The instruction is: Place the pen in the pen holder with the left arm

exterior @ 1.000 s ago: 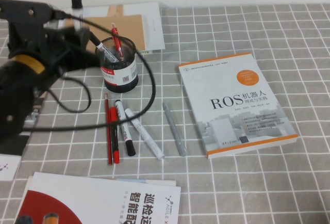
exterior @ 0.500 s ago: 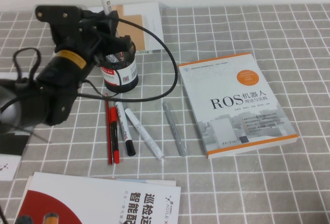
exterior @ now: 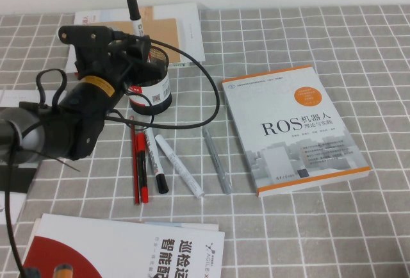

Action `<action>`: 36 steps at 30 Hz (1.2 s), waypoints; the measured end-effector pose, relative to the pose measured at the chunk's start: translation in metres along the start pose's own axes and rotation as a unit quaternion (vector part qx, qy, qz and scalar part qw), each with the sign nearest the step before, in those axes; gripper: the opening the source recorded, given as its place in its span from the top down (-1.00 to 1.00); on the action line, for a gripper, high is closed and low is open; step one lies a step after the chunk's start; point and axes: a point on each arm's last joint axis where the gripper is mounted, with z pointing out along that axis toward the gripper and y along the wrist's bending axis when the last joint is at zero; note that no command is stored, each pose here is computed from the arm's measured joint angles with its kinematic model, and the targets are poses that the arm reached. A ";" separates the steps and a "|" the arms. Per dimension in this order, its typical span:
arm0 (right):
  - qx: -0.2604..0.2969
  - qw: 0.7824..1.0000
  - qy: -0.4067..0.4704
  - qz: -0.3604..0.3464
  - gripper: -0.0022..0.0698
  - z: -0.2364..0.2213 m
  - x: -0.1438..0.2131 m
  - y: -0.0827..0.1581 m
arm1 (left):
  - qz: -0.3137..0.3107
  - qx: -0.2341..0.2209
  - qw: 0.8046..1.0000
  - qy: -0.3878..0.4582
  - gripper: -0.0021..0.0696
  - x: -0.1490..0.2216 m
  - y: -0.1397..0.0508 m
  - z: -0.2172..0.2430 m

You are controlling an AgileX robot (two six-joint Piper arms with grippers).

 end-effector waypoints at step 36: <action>0.000 1.000 0.000 0.000 0.98 0.000 0.000 0.000 | 0.003 -0.043 0.997 0.061 0.94 -0.114 -0.025 -0.249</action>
